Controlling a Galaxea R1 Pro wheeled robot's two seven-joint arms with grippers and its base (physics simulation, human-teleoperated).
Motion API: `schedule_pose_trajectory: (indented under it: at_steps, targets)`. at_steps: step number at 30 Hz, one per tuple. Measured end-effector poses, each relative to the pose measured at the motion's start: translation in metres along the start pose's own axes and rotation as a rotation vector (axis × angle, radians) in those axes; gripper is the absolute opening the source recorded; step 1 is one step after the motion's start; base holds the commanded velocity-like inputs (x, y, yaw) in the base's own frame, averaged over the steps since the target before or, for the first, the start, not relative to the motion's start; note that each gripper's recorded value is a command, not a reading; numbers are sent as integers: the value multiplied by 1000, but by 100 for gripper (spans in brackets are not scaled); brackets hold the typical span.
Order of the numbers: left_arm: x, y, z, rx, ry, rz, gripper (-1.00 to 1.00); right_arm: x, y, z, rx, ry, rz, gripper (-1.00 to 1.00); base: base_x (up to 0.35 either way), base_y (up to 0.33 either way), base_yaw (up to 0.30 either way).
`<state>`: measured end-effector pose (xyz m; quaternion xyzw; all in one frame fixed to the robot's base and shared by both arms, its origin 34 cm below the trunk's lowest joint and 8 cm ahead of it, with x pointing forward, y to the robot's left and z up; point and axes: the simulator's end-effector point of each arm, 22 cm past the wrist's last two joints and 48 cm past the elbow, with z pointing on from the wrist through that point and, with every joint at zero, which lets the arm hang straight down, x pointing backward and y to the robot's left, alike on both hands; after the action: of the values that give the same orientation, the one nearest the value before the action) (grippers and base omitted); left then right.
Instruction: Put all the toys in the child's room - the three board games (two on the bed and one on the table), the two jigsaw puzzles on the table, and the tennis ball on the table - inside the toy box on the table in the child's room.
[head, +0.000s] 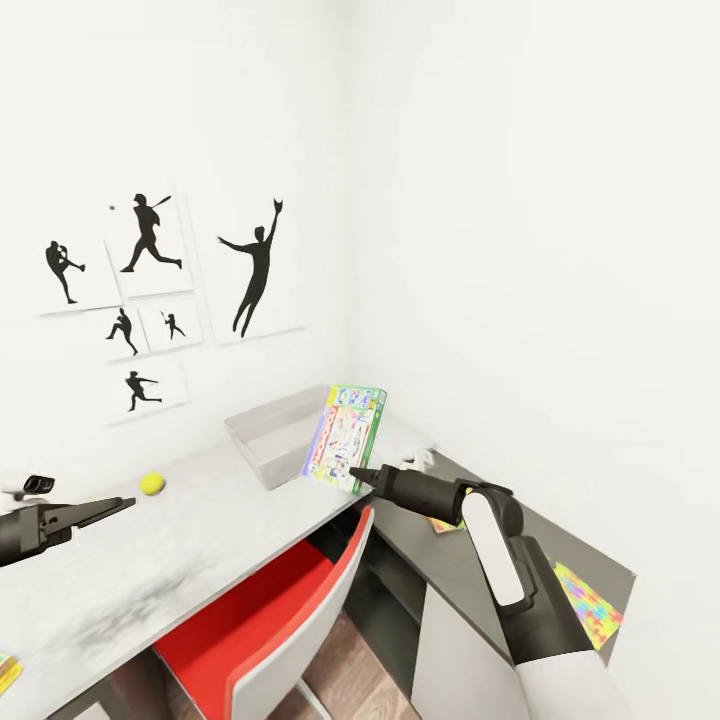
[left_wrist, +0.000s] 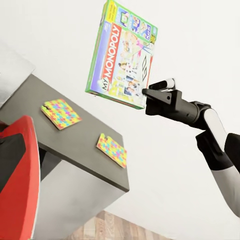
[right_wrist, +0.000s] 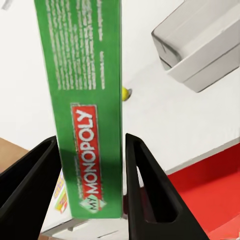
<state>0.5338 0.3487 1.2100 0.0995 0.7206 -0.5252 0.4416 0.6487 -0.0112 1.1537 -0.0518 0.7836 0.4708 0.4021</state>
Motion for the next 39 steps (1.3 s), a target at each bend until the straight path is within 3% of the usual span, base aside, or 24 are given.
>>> schedule_pose_trajectory:
  at_steps: [19, 39]
  targets:
    - [0, 0, 0, 1, -1, -1, 100, 0, -2, 0, 5, 0, -3, -100, 307, 7, 270]
    - [0, 0, 1, 2, -1, -1, 100, -5, -6, -4, 9, -14, 10, -100, 204, -41, 27]
